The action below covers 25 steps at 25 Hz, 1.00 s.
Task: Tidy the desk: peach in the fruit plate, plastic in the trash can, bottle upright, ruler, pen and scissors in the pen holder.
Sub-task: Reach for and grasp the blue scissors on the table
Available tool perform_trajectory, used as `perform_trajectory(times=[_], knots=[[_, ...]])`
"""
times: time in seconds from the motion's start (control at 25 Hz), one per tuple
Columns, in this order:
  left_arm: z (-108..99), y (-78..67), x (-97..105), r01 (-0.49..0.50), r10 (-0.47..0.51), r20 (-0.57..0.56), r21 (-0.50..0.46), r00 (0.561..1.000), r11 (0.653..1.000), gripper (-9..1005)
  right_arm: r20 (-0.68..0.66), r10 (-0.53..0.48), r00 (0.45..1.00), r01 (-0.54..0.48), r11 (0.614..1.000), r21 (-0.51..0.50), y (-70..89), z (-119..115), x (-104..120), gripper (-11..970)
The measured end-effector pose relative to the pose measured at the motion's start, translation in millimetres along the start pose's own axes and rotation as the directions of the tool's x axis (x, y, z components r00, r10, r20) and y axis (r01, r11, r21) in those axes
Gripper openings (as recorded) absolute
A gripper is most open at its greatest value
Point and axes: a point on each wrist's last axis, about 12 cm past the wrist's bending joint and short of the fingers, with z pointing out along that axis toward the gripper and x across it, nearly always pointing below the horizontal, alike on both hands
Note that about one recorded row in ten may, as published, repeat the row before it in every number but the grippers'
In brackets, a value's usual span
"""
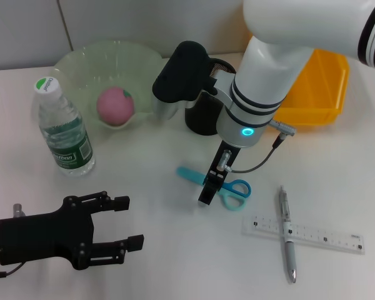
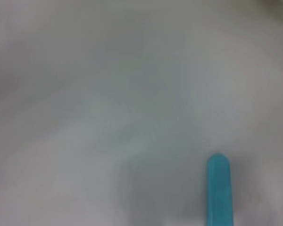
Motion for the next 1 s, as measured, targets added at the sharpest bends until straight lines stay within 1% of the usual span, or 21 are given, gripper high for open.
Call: perform_trajectory(times=[1.0], knots=[[-0.7, 0.6, 0.1, -0.001, 0.001, -0.002, -0.004, 1.000, 1.000, 800, -0.014, -0.011, 1.000, 0.011, 1.000, 0.002, 0.9, -0.2, 0.3, 774]])
